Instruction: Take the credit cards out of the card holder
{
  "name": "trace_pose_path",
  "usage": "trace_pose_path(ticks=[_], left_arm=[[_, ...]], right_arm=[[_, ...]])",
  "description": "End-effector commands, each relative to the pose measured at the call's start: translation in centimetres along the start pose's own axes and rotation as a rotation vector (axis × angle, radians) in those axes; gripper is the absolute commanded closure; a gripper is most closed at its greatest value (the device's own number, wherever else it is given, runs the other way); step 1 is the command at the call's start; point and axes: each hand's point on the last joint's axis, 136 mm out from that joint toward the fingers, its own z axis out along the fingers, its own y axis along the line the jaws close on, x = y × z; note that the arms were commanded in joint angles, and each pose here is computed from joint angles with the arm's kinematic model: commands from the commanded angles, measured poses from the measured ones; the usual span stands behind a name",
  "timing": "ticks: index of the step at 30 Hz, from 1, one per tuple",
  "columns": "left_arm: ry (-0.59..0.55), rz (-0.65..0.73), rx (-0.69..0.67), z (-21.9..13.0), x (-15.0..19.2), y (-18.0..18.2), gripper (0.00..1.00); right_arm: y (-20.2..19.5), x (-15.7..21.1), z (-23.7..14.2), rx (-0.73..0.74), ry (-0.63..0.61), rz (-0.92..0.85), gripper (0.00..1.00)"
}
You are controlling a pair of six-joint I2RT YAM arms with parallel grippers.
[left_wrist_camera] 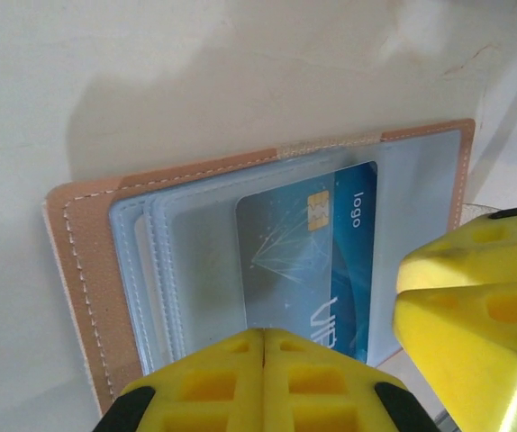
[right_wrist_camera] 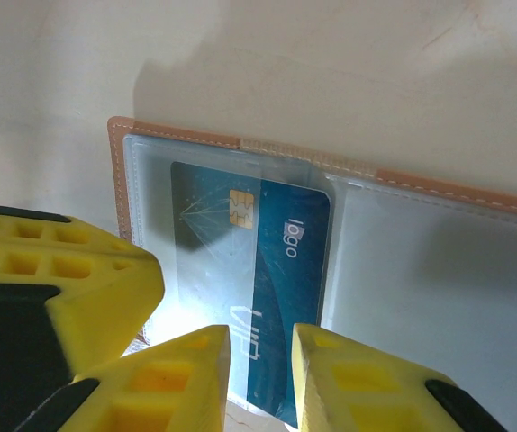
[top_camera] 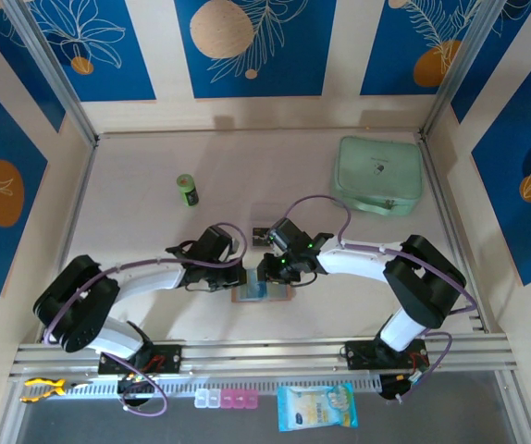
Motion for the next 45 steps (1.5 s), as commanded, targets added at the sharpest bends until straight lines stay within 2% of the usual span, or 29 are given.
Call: trace_pose_path(ticks=[1, 22, 45], left_arm=[[0.015, 0.004, 0.018, 0.4, 0.2, -0.4, 0.95], [0.023, 0.004, -0.049, 0.5, 0.6, 1.1, 0.96], [0.029, -0.002, -0.056, 0.6, 0.6, 1.2, 0.96]], right_arm=[[1.1, -0.1, -0.7, -0.032, -0.009, -0.018, 0.74], [-1.1, 0.5, 0.3, -0.005, 0.025, 0.026, 0.7], [-1.1, 1.0, 1.4, -0.058, 0.066, 0.056, 0.71]])
